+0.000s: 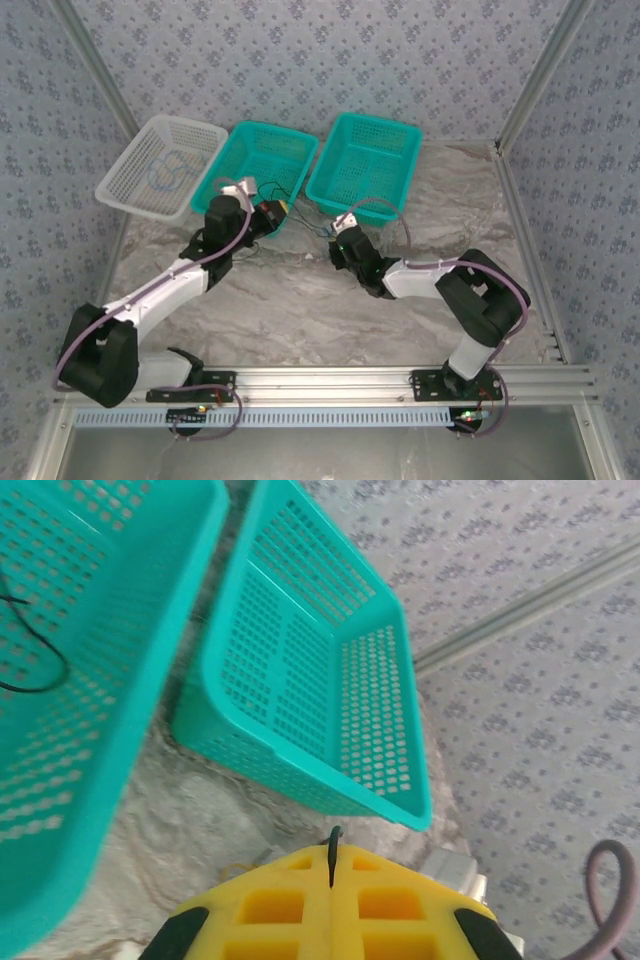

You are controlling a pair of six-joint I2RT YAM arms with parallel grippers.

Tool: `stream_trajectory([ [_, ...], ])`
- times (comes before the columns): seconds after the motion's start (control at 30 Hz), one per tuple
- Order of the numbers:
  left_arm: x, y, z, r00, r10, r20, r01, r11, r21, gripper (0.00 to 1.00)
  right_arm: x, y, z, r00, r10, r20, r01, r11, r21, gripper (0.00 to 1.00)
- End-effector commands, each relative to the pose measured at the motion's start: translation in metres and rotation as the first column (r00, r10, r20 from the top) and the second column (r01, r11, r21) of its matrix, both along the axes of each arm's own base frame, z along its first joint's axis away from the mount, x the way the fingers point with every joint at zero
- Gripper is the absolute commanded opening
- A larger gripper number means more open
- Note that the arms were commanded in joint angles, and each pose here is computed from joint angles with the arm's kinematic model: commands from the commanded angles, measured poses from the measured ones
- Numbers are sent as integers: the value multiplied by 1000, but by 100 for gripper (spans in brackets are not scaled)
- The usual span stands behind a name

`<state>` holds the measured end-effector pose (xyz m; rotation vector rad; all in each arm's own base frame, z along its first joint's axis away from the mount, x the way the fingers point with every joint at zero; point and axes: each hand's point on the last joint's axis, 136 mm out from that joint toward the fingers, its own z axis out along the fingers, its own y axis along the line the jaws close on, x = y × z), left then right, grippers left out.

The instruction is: Untangle the cables

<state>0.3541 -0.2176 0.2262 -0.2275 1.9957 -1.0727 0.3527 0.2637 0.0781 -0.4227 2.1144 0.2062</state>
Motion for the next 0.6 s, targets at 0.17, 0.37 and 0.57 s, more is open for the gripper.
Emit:
stream_trajectory([
  [0.17,7,50,39,992,99,80,-110,982,151,0,-16,-30,-15,994,-62,-95,51,992,-113,21],
  [0.37,8,71,47,982,165,86,-182,951,251,0,-18,-51,-22,983,-138,-120,117,980,-163,21],
  [0.57,11,102,59,962,250,107,-271,922,278,0,-23,-72,-29,968,-202,-150,174,968,-180,20],
])
